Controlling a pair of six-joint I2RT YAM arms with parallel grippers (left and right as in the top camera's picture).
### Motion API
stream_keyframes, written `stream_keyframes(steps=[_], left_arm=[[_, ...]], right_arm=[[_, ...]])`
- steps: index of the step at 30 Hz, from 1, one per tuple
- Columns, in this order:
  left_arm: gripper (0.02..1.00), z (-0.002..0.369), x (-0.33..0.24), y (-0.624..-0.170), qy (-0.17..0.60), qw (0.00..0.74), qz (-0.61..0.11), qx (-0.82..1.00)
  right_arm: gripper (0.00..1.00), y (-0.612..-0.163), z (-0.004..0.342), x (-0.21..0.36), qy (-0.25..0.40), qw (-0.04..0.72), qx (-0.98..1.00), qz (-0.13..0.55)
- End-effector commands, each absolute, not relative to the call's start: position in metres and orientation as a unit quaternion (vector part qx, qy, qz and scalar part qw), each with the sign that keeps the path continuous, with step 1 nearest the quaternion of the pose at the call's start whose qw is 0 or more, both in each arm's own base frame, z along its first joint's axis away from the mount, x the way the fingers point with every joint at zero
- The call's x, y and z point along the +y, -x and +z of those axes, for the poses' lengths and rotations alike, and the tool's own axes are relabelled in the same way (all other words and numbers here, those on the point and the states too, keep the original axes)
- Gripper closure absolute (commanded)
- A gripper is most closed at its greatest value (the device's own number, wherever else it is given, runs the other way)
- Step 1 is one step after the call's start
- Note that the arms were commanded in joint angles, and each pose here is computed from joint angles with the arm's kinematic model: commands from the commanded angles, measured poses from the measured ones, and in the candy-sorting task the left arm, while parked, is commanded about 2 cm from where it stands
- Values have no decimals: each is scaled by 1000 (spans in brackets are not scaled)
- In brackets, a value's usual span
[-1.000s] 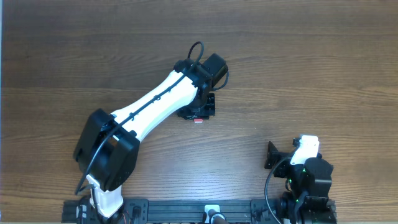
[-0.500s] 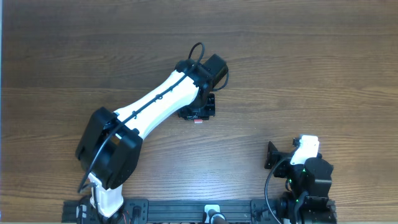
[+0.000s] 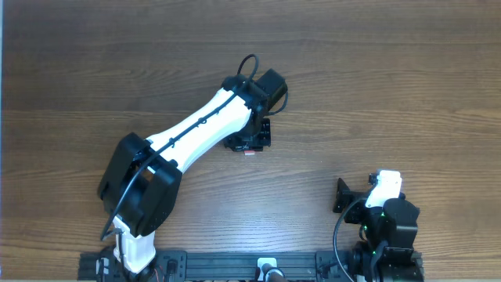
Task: Stack Cubes
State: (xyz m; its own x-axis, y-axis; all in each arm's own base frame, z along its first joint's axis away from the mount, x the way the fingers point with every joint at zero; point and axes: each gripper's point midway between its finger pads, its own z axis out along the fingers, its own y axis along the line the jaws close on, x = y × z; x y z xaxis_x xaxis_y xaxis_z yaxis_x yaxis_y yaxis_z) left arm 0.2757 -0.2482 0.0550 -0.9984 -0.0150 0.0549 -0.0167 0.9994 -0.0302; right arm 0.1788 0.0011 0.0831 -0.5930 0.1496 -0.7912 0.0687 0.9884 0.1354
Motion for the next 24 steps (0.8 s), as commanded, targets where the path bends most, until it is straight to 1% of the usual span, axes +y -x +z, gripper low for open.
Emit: stream_keyframes(steps=[1,15,16,18,19,24], left_arm=[[978,53,-247,-283,-2,19,12,-1000],[972,53,-247,-284,-1,19,13,-1000],[958,53,-247,-284,-1,19,13,-1000],[895,53,-247,-284,-1,19,13,-1000],[825,53,-247,-284,-1,19,13,-1000],[713,53,-247,-284,-1,19,12,-1000]], right_arm=[[9,-179,83,1,-60,449,890,45],[9,-179,83,1,-60,449,890,45],[9,-179,83,1,-60,449,890,45],[7,-179,83,1,-60,449,890,45],[9,-179,83,1,-60,449,890,45],[7,-179,83,1,-60,449,890,45]])
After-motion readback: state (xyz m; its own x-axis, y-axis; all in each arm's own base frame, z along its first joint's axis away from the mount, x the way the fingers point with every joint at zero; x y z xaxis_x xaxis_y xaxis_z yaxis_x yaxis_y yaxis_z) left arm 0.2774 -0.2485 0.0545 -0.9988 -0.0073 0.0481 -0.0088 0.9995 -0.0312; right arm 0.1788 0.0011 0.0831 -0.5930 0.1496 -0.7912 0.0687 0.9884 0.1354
